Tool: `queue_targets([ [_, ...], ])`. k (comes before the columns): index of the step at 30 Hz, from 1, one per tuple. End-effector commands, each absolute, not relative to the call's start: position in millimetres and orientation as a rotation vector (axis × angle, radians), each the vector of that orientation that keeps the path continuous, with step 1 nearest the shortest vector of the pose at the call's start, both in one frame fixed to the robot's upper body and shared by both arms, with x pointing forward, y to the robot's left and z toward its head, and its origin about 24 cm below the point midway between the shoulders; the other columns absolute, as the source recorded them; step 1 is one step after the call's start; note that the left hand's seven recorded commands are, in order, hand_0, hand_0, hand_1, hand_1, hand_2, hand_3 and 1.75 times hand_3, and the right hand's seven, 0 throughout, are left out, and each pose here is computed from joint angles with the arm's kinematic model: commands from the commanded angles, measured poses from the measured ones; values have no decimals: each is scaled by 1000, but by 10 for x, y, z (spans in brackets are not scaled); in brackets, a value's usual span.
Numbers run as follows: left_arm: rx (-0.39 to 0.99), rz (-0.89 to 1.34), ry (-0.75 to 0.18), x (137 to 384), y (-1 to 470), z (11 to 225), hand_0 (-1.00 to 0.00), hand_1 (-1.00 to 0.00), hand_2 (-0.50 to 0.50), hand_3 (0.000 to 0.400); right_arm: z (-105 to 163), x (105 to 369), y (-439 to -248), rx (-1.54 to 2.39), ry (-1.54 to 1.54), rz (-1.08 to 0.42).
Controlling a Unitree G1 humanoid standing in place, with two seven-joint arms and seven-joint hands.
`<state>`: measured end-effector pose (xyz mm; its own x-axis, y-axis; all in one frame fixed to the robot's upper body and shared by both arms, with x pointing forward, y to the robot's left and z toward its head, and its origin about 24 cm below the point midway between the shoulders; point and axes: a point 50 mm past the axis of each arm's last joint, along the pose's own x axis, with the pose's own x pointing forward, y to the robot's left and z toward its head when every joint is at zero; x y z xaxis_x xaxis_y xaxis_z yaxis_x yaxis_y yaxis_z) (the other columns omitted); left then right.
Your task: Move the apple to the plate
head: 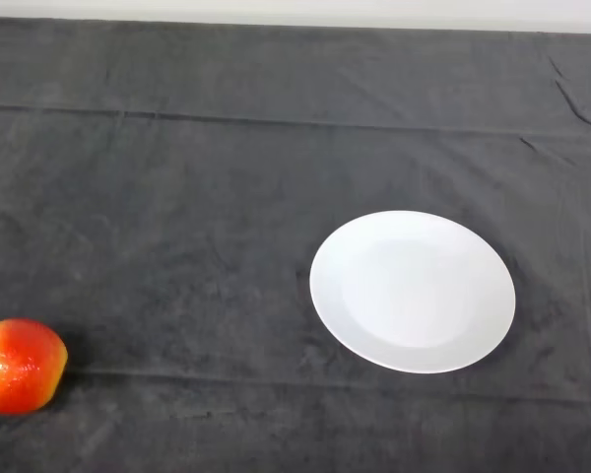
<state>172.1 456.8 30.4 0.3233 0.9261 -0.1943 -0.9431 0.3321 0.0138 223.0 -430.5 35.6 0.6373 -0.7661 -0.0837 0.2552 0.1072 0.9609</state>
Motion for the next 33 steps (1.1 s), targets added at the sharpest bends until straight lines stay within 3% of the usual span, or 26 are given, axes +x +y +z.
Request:
queue_targets([
  [1, -88, 1196, 186, 1723, 4528, 270, 0, 0, 0, 0, 434, 2165, -4398, 1227, -537, -805],
  [21, -86, 1161, 173, 1746, 4520, 283, 0, 0, 0, 0, 434, 2165, -4398, 1227, -537, -805],
  [33, -74, 1061, 88, 2198, 4390, 533, 0, 0, 0, 0, 434, 2165, -4398, 1227, -537, -805],
])
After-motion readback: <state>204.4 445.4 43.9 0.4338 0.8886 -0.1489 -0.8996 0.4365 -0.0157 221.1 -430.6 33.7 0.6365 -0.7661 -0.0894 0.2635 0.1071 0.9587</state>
